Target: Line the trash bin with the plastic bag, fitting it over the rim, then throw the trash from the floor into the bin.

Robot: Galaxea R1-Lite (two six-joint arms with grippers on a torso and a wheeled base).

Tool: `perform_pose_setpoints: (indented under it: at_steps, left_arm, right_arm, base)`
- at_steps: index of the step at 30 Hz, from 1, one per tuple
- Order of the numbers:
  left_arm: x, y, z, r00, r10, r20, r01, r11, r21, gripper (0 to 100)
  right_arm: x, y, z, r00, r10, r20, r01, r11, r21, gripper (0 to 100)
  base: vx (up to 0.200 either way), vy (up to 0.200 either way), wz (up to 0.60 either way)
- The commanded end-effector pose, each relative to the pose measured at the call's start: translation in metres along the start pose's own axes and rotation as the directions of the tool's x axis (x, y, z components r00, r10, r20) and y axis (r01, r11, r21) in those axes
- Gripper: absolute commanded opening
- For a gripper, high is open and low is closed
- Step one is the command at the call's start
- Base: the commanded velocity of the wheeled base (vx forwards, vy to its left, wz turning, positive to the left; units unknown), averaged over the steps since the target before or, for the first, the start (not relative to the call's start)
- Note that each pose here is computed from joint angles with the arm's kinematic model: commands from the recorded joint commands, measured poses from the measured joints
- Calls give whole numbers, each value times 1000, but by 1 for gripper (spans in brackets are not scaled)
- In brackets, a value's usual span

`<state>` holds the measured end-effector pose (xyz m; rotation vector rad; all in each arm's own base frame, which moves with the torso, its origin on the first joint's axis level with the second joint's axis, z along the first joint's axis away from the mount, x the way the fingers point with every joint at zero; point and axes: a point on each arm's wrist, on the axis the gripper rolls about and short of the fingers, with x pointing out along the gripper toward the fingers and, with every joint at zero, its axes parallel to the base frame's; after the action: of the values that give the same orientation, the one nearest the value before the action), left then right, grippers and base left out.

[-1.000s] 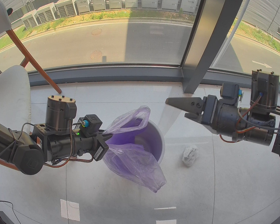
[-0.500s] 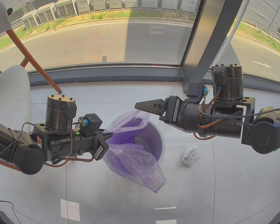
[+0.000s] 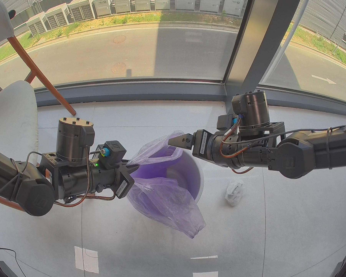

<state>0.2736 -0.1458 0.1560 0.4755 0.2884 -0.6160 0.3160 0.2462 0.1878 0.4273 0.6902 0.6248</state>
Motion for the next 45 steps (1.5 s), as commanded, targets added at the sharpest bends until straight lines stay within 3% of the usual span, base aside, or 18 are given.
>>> perform_pose_setpoints:
  at_steps: [1,23,24,43,44,45]
  left_arm:
    - [0,0,0,1000,0,0,0,1000,0,0]
    - [0,-1,-3,1000,-4,-10,4,1000,-1,0]
    - [0,-1,-3,1000,-4,-10,4,1000,-1,0]
    - [11,-7,-7,999,-50,-19,50,999,1,0]
    - [12,-6,-5,998,-56,-3,56,998,3,100]
    - [13,-5,-1,998,-53,22,52,999,5,100]
  right_arm:
    - [15,-14,-5,999,-34,-25,35,999,10,100]
    - [69,-29,-5,997,-81,-11,81,997,11,100]
    - [70,-29,-5,997,-81,-11,81,997,11,0]
    - [61,-29,12,996,-79,53,79,997,-11,0]
    - [60,-29,13,995,-79,57,80,997,-14,0]
    - [58,-32,16,994,-84,64,86,996,-16,0]
  base:
    - [0,0,0]
    - [0,0,0]
    - [0,0,0]
    - [0,0,0]
    - [0,0,0]
    - [0,0,0]
